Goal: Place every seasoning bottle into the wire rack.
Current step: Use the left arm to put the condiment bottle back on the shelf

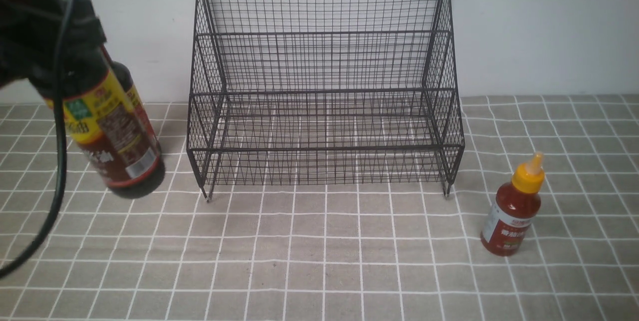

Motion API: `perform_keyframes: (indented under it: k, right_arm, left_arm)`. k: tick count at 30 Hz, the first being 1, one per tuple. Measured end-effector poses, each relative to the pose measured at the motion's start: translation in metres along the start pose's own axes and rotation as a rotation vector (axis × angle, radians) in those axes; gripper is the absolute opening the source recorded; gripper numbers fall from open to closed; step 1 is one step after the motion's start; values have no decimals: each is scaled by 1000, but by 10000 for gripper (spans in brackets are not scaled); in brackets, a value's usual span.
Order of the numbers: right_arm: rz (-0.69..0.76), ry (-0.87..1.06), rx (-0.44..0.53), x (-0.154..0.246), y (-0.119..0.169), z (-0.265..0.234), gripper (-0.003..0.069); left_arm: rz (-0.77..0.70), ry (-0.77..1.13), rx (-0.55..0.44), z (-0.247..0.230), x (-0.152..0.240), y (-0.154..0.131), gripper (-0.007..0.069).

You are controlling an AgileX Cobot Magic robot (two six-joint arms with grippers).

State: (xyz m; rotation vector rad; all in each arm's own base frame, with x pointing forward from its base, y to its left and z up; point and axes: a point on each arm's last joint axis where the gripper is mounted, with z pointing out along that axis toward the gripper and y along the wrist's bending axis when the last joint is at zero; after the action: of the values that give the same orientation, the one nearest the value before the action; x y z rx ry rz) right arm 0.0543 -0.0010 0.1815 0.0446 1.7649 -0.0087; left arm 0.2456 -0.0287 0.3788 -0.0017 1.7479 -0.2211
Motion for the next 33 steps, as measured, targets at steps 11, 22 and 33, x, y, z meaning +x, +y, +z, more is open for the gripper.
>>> perform_keyframes:
  k: [11,22,33]
  right_arm:
    - [0,0,0,0,0,0,-15]
    - [-1,0,0,0,0,0,-15]
    - [-11,0,0,0,0,0,-15]
  left_arm:
    - [24,-63,141,50,-22,-51,258]
    - [17,-158,128,125,-46,-66,258]
    - [117,-103,80,198,-2,-66,256]
